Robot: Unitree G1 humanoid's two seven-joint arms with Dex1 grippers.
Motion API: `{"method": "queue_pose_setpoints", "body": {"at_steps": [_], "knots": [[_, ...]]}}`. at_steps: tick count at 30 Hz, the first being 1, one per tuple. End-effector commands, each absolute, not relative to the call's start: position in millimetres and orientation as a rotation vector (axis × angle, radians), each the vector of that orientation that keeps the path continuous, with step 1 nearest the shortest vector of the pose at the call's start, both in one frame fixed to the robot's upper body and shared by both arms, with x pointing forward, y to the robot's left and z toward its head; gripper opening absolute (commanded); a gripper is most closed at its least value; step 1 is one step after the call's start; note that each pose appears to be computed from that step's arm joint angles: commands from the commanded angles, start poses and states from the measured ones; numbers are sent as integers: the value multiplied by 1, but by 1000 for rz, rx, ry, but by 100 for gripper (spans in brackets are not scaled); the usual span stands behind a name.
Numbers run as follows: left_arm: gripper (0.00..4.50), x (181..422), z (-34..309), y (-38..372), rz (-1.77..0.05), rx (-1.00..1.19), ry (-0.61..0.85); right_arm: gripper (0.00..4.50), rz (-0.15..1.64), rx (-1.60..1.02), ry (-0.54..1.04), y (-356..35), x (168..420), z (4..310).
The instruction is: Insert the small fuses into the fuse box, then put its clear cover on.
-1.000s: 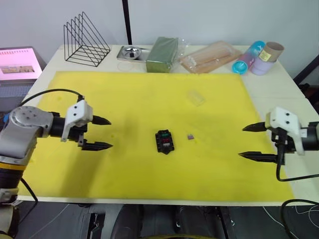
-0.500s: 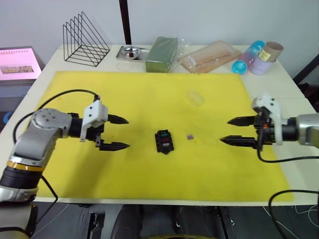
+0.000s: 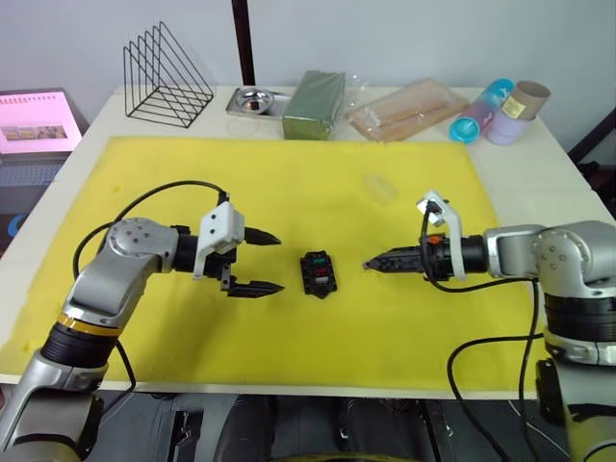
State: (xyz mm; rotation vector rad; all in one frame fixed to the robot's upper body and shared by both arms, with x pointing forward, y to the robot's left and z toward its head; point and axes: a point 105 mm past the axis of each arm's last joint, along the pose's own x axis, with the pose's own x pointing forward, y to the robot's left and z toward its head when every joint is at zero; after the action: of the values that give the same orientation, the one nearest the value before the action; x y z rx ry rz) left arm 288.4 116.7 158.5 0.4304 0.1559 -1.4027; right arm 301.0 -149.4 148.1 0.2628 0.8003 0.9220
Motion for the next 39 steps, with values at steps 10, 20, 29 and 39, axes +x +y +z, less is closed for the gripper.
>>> {"method": "queue_pose_setpoints", "body": {"at_steps": [10,20,29,39], "knots": [[450,286,165,111,-1394,465,95,317,991,351,862,-144,310,143],[450,286,165,108,-1390,472,81,317,999,323,911,-153,327,138],[450,285,163,108,-1379,474,71,317,1068,292,951,-148,328,135],[450,287,164,105,-1375,477,60,317,1179,262,1019,-128,327,126]]}}
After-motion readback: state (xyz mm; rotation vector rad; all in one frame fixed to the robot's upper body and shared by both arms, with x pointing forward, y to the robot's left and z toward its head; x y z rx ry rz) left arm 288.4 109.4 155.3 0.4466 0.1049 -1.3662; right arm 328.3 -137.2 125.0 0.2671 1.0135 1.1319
